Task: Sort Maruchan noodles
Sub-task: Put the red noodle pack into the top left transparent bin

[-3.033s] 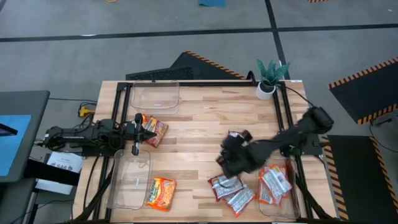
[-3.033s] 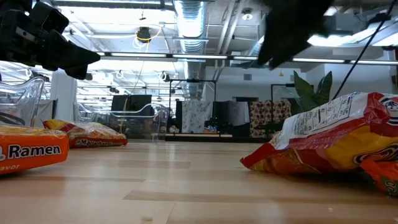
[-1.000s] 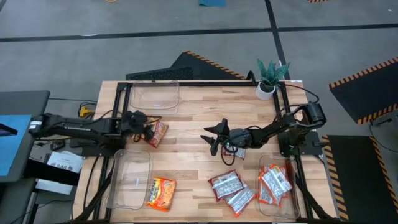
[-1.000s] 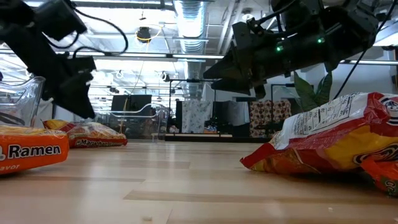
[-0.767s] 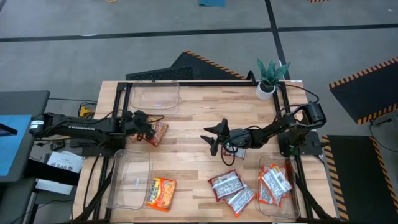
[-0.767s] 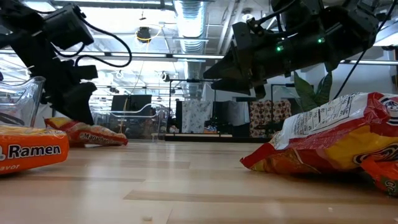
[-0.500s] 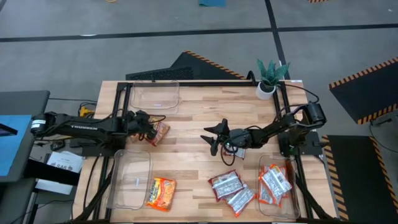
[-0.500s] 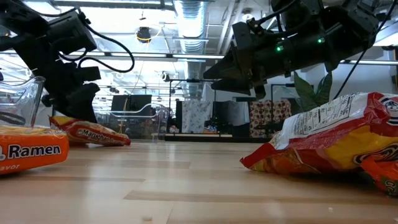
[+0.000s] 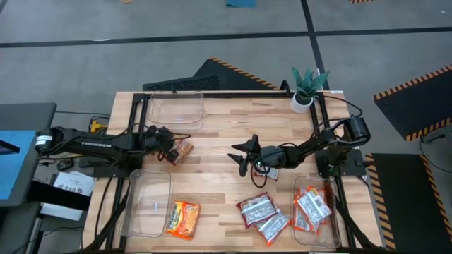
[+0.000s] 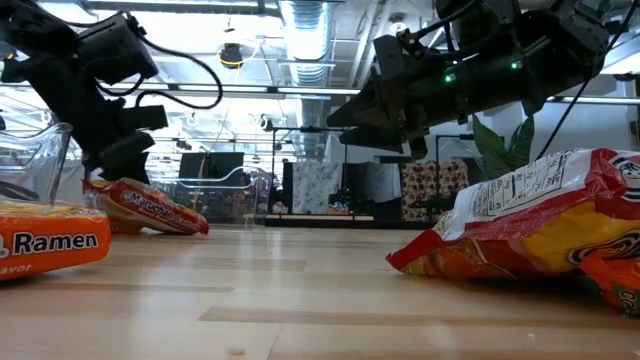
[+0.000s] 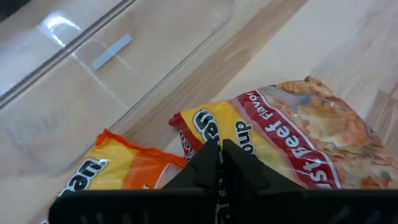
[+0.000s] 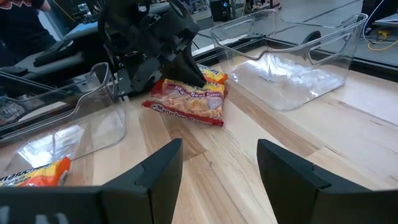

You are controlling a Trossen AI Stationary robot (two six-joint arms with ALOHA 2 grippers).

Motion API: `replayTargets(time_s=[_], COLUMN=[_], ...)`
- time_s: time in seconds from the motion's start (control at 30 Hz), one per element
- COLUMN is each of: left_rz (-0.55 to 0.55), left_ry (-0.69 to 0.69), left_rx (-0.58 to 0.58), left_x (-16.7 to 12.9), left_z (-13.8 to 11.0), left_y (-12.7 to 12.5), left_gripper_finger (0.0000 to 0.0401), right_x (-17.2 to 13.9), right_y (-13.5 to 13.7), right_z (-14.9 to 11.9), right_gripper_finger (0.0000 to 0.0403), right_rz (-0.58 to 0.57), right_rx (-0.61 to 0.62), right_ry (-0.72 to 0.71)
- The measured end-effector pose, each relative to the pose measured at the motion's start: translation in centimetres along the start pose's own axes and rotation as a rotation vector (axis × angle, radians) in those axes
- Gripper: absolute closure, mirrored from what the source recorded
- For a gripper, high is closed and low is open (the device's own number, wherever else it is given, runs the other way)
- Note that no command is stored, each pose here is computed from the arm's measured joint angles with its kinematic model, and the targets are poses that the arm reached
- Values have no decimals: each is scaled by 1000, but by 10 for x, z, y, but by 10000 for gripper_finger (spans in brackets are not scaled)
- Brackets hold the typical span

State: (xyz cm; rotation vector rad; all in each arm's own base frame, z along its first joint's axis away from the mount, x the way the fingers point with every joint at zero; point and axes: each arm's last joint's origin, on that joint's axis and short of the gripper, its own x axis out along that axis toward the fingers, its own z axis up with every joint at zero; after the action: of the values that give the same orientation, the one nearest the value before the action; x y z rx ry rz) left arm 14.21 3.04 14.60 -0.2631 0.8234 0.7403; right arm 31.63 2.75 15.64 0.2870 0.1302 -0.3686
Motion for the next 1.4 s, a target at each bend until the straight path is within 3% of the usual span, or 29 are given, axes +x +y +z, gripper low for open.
replayTargets(time_s=[0.47, 0.7, 0.83, 1.1, 1.23, 1.4], left_rz=[-226, -339, -429, -197, -179, -147], left_ry=[-352, -339, -244, -42, 41, 160], left_rx=[42, 23, 40, 57, 62, 100], left_x=[-45, -50, -46, -36, -24, -2], left_z=[14, 13, 17, 48, 61, 57], left_y=[-5, -9, -15, -18, -22, -25], left_gripper_finger=[401, 393, 346, 217, 184, 175], right_x=[0, 0, 0, 0, 0, 0], right_y=[-1, -1, -1, -1, -1, -2], right_z=[-3, -3, -3, -3, -3, -3], right_gripper_finger=[175, 175, 175, 175, 175, 175], right_rz=[-13, -12, -12, -14, -14, -15], right_rx=[16, 36, 35, 35, 34, 33], right_ry=[34, 31, 31, 32, 32, 34])
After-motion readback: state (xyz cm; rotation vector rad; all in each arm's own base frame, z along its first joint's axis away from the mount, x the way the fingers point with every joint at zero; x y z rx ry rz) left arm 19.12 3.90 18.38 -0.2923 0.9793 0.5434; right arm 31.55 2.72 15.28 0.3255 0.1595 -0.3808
